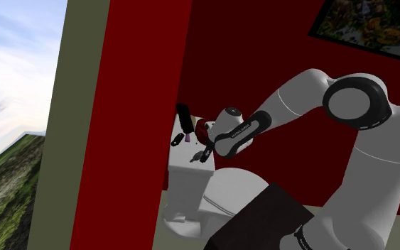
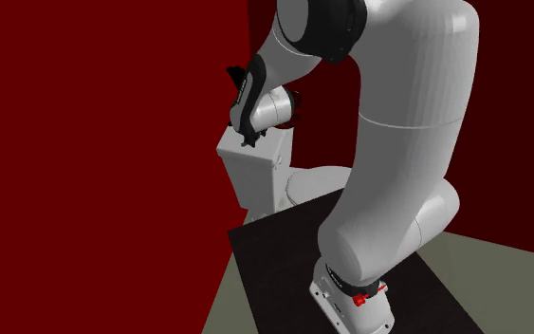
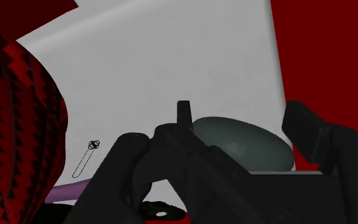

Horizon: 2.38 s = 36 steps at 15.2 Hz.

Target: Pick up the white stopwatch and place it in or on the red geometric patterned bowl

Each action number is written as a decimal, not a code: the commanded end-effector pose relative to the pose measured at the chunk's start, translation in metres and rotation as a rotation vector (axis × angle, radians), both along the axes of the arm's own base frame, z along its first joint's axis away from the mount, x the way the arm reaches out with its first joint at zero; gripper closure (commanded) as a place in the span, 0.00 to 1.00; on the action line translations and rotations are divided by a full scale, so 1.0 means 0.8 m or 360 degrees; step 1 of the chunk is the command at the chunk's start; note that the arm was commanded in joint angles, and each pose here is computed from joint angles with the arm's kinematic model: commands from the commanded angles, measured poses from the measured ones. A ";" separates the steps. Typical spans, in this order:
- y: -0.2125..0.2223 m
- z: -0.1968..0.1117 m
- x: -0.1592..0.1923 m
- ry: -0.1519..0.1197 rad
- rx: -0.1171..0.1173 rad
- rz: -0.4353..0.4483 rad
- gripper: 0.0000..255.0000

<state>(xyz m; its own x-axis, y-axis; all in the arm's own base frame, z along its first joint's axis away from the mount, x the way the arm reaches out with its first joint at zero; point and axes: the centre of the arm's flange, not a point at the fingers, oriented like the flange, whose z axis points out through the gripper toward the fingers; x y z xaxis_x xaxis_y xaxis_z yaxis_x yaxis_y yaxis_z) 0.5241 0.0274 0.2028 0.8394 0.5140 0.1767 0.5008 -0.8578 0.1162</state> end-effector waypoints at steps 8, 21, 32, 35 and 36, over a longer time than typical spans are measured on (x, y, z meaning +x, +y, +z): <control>-0.001 0.039 -0.001 0.0000 0.0000 0.0000 0.00; 0.026 -0.037 0.083 0.0677 -0.0116 0.0501 0.00; 0.025 -0.037 0.084 0.0677 -0.0116 0.0501 1.00; 0.024 -0.039 0.082 0.0677 -0.0116 0.0501 1.00; 0.026 -0.037 0.083 0.0677 -0.0116 0.0501 1.00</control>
<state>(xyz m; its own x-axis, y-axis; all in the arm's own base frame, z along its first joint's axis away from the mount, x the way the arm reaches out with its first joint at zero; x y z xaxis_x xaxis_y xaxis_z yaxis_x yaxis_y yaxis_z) 0.5898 0.0516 0.1749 0.6278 0.7550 -0.1893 0.7521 -0.6510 -0.1023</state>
